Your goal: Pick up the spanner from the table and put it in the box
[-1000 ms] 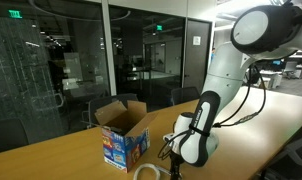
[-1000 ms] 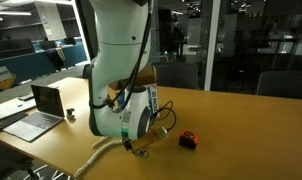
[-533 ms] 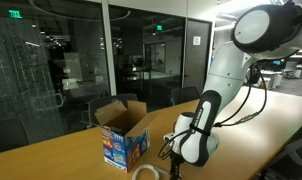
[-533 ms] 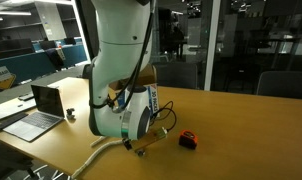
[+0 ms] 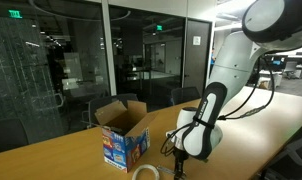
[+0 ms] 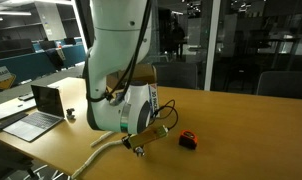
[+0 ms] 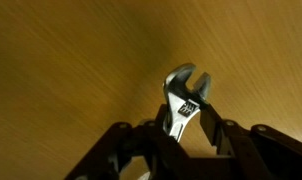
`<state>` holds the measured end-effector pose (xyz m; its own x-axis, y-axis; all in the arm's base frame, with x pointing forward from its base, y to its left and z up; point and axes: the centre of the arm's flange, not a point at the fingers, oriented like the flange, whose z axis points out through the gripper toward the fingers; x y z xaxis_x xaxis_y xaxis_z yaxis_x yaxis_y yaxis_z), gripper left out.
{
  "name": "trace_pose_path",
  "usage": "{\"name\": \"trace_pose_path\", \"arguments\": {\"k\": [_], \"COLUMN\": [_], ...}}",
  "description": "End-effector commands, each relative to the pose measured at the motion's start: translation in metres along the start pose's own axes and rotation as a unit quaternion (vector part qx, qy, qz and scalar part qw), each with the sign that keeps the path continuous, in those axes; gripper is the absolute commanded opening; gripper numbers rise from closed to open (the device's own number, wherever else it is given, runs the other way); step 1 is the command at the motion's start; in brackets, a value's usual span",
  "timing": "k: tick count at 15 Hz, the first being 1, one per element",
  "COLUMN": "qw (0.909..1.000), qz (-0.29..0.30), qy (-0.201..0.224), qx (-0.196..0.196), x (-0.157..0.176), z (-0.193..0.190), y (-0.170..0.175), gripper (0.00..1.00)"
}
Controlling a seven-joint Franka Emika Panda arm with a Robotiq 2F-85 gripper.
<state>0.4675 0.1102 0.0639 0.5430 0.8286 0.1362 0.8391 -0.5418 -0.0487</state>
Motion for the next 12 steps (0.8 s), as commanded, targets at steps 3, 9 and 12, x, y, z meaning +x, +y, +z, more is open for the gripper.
{"name": "trace_pose_path", "arguments": {"k": [3,9,12], "qw": [0.9985,0.9914,0.9851], "qz": [0.024,0.018,0.022], "qy": [-0.024,0.018,0.070], "qx": [-0.042,-0.128,-0.156], "x": [-0.002,0.041,0.082], "z": [-0.119,-0.233,-0.291], "y": [-0.007,0.004,0.002], "gripper": [0.23,0.23,0.23]}}
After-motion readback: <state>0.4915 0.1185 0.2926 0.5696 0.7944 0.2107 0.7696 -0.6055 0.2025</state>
